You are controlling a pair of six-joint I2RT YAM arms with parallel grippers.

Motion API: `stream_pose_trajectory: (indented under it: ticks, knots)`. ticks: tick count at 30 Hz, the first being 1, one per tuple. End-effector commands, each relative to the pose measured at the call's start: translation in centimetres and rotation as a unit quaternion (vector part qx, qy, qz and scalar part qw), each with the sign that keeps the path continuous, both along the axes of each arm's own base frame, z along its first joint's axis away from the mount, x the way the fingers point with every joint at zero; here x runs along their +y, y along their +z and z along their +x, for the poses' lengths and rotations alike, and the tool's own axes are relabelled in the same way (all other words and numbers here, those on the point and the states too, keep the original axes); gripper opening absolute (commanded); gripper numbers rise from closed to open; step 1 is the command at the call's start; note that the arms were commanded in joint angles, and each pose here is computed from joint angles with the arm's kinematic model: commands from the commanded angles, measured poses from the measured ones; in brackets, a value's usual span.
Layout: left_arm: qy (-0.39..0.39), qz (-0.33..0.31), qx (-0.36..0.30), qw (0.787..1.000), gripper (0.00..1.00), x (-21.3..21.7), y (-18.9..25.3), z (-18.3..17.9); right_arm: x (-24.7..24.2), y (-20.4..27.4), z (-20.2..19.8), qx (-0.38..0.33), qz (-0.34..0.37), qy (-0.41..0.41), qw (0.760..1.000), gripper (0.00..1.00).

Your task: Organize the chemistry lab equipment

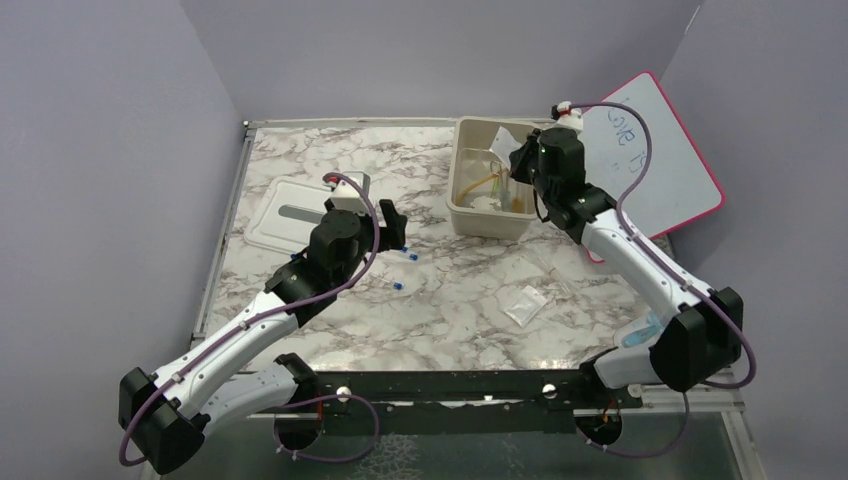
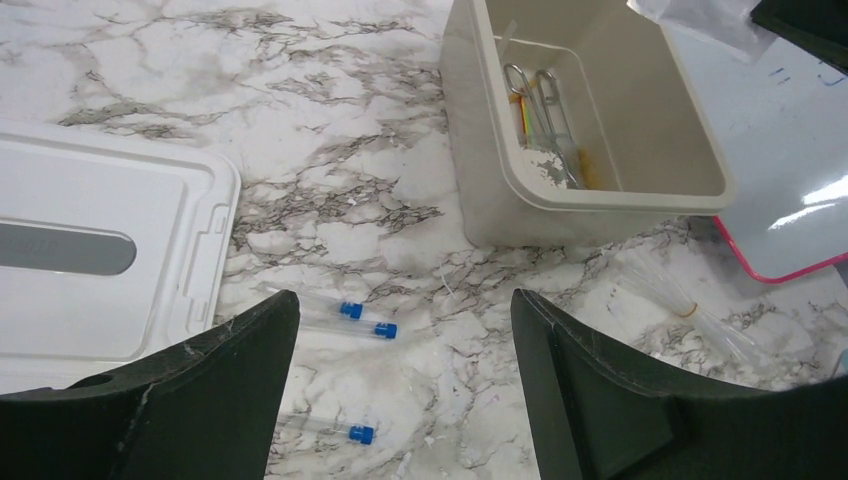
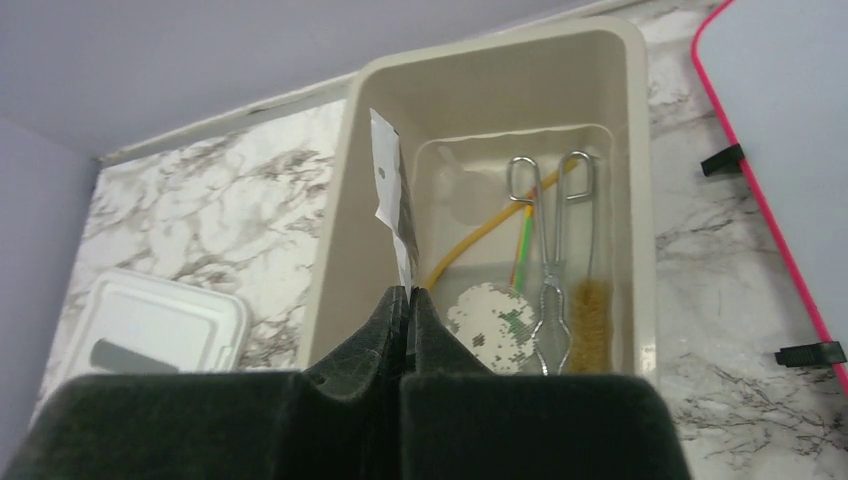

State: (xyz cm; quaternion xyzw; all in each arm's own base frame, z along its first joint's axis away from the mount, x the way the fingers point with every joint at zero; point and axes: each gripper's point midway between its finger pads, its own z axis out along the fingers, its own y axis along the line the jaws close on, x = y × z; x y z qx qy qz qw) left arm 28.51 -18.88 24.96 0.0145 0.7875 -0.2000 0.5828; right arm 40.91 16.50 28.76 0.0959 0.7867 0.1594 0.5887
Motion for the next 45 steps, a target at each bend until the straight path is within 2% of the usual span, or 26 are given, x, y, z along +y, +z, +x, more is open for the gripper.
stream_pose_trajectory:
  ticks: [1, 5, 12, 18, 23, 27, 32, 36, 40, 45]
  knots:
    - [0.007, 0.01, -0.002, 1.0, 0.81, 0.4, 0.6, 0.1, -1.7, -3.4, 2.9, 0.049, -0.004, -0.043, 0.998, 0.0]
    - [0.006, 0.008, 0.004, 1.0, 0.8, 0.3, 0.2, 0.0, -2.2, -7.4, 4.6, 0.093, -0.014, -0.063, 0.994, 0.01]
    - [0.001, 0.018, 0.017, 1.0, 0.81, 0.1, -0.5, -0.1, -1.7, -12.0, 5.2, 0.135, -0.011, -0.059, 0.989, 0.02]
    - [-0.008, 0.023, 0.027, 0.999, 0.81, -0.4, -1.1, 0.0, -1.0, -13.4, 6.4, 0.148, -0.004, -0.057, 0.987, 0.01]
    - [-0.005, 0.026, 0.031, 0.999, 0.81, -0.4, -1.6, 0.1, 0.1, -14.9, 6.1, 0.168, 0.03, -0.045, 0.984, 0.01]
    - [-0.007, 0.03, 0.036, 0.999, 0.81, -0.5, -1.9, 0.2, -0.4, -16.3, 5.7, 0.191, 0.043, -0.074, 0.978, 0.04]
    - [-0.005, 0.033, 0.036, 0.999, 0.81, -0.5, -1.8, 0.3, -2.0, -15.1, 5.0, 0.18, 0.03, -0.105, 0.978, 0.25]
    - [-0.006, 0.034, 0.037, 0.999, 0.81, -0.6, -1.9, 0.3, -2.6, -11.9, 4.0, 0.151, 0.024, -0.095, 0.984, 0.34]
    - [-0.012, 0.033, 0.042, 0.998, 0.81, -0.9, -2.1, 0.3, -3.1, -8.3, 2.3, 0.124, 0.013, -0.073, 0.989, 0.36]
    - [-0.045, 0.011, 0.045, 0.998, 0.82, -2.3, -1.9, 0.0, -4.3, -6.2, -2.0, 0.132, -0.006, -0.052, 0.99, 0.37]
